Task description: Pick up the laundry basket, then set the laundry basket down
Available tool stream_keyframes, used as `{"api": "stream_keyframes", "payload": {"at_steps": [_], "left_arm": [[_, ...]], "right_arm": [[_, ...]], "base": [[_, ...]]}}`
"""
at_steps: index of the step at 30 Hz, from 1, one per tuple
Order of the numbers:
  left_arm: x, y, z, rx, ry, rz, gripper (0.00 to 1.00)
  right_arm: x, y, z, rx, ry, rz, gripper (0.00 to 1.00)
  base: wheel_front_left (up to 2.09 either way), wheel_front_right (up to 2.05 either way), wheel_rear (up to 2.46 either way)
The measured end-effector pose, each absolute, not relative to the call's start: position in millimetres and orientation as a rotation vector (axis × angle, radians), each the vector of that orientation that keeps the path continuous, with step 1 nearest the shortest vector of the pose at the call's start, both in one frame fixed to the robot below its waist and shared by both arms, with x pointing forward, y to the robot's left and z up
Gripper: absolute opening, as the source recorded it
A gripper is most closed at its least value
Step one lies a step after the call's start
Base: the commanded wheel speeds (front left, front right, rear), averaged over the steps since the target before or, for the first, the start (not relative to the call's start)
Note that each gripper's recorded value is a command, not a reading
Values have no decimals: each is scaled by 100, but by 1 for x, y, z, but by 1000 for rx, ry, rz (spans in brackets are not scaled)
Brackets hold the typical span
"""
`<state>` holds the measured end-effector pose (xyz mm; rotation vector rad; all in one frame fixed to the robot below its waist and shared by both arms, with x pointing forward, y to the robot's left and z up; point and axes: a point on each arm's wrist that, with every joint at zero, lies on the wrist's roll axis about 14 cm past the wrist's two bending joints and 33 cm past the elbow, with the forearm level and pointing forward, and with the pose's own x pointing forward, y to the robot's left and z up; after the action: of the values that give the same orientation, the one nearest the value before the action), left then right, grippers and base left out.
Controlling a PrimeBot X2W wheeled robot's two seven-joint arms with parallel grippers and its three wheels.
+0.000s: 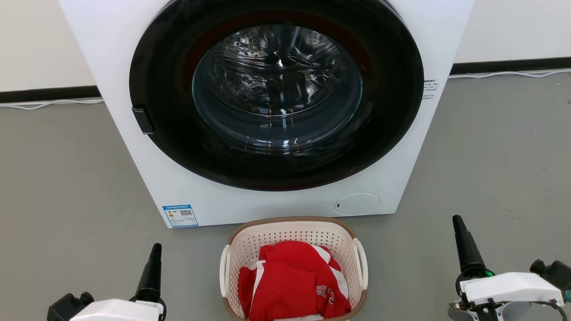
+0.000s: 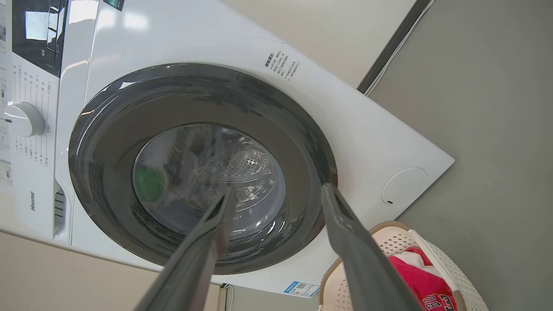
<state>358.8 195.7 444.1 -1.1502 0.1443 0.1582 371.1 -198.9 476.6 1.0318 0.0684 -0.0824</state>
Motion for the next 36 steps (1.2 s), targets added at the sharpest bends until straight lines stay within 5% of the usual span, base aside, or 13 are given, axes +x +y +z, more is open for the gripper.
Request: {"api": "stream_keyframes", "payload": {"at_steps": [36], "left_arm": [[360, 203, 453, -528, 122, 107, 100]], "right_arm": [[371, -196, 477, 405, 72, -8, 100]], "base": [[0, 0, 0]]}}
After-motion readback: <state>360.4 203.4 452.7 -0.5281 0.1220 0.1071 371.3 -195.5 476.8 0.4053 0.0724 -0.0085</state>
